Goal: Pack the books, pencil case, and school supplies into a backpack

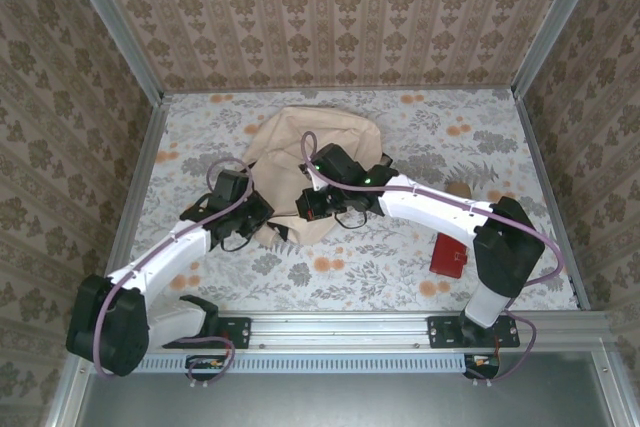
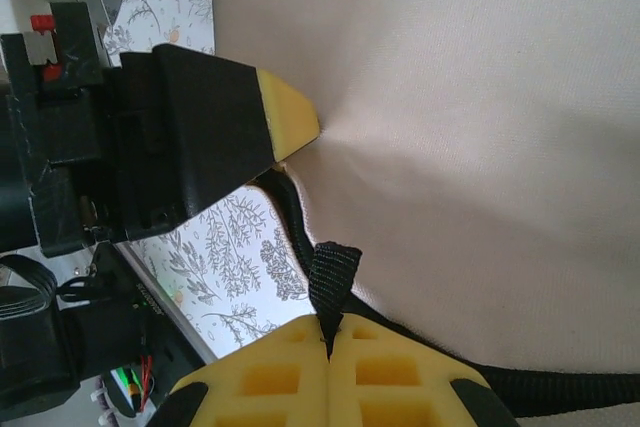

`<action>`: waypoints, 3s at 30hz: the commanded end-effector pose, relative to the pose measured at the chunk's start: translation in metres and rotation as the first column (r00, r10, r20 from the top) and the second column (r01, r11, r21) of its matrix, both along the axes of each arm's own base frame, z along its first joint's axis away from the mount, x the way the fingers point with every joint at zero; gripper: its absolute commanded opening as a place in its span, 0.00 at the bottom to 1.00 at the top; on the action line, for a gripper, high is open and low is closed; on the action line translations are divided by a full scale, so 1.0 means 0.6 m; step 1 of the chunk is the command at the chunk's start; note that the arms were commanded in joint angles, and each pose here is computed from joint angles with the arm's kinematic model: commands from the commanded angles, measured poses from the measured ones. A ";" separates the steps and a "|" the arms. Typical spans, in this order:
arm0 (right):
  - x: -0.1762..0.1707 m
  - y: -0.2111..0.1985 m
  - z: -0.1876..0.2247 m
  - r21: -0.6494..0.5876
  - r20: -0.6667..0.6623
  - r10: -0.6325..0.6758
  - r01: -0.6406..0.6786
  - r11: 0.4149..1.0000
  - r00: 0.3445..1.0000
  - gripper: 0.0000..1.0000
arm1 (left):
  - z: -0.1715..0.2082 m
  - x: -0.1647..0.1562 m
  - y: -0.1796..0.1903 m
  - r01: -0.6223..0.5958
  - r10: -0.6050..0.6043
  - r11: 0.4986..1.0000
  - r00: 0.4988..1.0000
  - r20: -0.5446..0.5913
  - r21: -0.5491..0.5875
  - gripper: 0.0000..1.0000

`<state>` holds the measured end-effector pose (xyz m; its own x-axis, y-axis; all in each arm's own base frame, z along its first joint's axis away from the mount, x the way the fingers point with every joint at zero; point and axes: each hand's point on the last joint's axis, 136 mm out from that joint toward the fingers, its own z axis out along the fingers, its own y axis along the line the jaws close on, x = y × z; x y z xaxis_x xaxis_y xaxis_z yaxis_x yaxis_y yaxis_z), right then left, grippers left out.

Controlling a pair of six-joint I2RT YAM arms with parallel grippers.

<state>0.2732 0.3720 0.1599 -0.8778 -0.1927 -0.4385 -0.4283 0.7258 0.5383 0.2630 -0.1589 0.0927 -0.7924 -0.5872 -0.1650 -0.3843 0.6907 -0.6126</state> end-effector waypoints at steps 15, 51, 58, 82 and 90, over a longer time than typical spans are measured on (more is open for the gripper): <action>0.094 -0.286 0.016 -0.300 0.327 -0.514 0.603 0.739 0.793 0.00 | -0.061 -0.036 0.067 -0.061 0.077 0.986 0.992 -0.100 0.154 0.00; 0.032 0.034 -0.156 -0.060 -0.062 -0.073 0.070 0.996 0.995 0.32 | 0.057 -0.013 0.100 0.000 0.000 0.993 1.000 0.007 0.120 0.63; 0.040 0.040 -0.156 -0.003 -0.031 -0.100 0.100 0.995 0.994 0.35 | 0.050 -0.035 0.019 0.031 -0.031 0.999 0.999 0.013 -0.023 0.66; -0.006 0.004 -0.056 0.122 -0.001 0.006 -0.006 0.993 1.000 0.51 | -0.037 -0.014 0.021 -0.090 0.090 0.996 0.993 -0.080 -0.001 0.33; 0.008 0.033 -0.080 0.049 -0.007 0.180 -0.179 0.983 0.984 0.62 | -0.026 -0.019 0.023 -0.079 0.078 0.997 0.995 -0.061 -0.006 0.36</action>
